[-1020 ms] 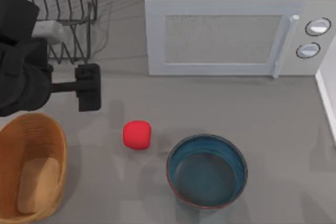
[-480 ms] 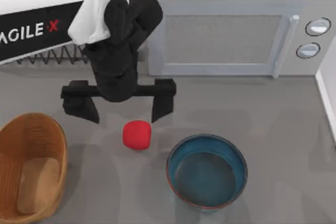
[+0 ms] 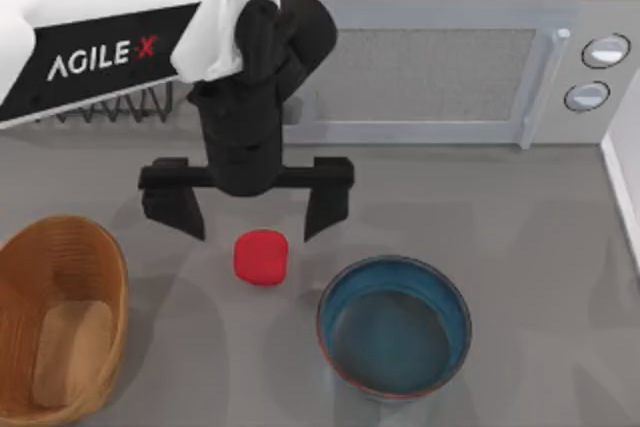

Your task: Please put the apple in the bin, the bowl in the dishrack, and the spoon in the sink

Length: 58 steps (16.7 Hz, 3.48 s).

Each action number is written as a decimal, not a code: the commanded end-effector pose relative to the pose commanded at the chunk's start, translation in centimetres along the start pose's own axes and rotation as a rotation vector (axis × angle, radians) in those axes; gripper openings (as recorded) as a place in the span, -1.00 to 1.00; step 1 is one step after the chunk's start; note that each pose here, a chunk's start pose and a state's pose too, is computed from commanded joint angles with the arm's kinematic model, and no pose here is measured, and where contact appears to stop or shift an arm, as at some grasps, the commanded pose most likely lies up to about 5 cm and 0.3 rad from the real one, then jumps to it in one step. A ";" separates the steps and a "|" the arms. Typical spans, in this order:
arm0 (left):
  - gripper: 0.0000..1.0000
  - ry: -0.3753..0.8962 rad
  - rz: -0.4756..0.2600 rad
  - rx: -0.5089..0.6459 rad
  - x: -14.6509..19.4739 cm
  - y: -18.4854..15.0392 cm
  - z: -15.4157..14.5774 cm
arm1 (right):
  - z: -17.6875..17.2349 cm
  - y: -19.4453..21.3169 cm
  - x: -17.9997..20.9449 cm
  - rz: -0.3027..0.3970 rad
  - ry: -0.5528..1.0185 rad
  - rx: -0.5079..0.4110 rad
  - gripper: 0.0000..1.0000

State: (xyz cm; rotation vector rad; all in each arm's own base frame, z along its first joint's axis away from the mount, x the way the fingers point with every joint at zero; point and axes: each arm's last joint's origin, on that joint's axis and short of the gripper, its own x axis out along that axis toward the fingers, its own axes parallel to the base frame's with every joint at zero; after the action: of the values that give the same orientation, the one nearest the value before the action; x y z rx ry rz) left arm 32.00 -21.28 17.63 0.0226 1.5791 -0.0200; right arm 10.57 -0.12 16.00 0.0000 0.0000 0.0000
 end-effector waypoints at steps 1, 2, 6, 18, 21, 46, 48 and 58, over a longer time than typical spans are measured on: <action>1.00 0.001 0.000 0.002 0.1 0.0 0.0 | 0.0 0.0 0.0 0.000 0.000 0.000 1.00; 1.00 0.003 0.002 0.004 0.5 -0.1 0.0 | 0.0 0.0 0.0 0.000 0.000 0.000 1.00; 1.00 0.002 0.001 0.004 3.9 -0.2 0.1 | 0.0 0.0 0.0 0.000 0.000 0.000 1.00; 0.40 0.002 0.001 0.004 7.0 -0.2 -0.1 | 0.0 0.0 0.0 0.000 0.000 0.000 1.00; -0.06 0.002 0.001 0.004 7.0 -0.2 -0.1 | 0.0 0.0 0.0 0.000 0.000 0.000 1.00; -1.00 -0.005 0.003 0.006 -2.7 -0.2 0.0 | 0.0 0.0 0.0 0.000 0.000 0.000 1.00; -1.00 -0.012 -0.002 0.006 -3.7 -0.1 -0.1 | 0.0 0.0 0.0 0.000 0.000 0.000 1.00; -1.00 0.025 0.006 -0.313 -5.1 3.9 -0.5 | 0.0 0.0 0.0 0.000 0.000 0.000 1.00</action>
State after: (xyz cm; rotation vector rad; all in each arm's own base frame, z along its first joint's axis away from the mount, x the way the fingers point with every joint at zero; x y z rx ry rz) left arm 31.66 -17.33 22.76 -0.2185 1.5918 0.2324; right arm 10.57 -0.12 16.00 0.0000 0.0000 0.0000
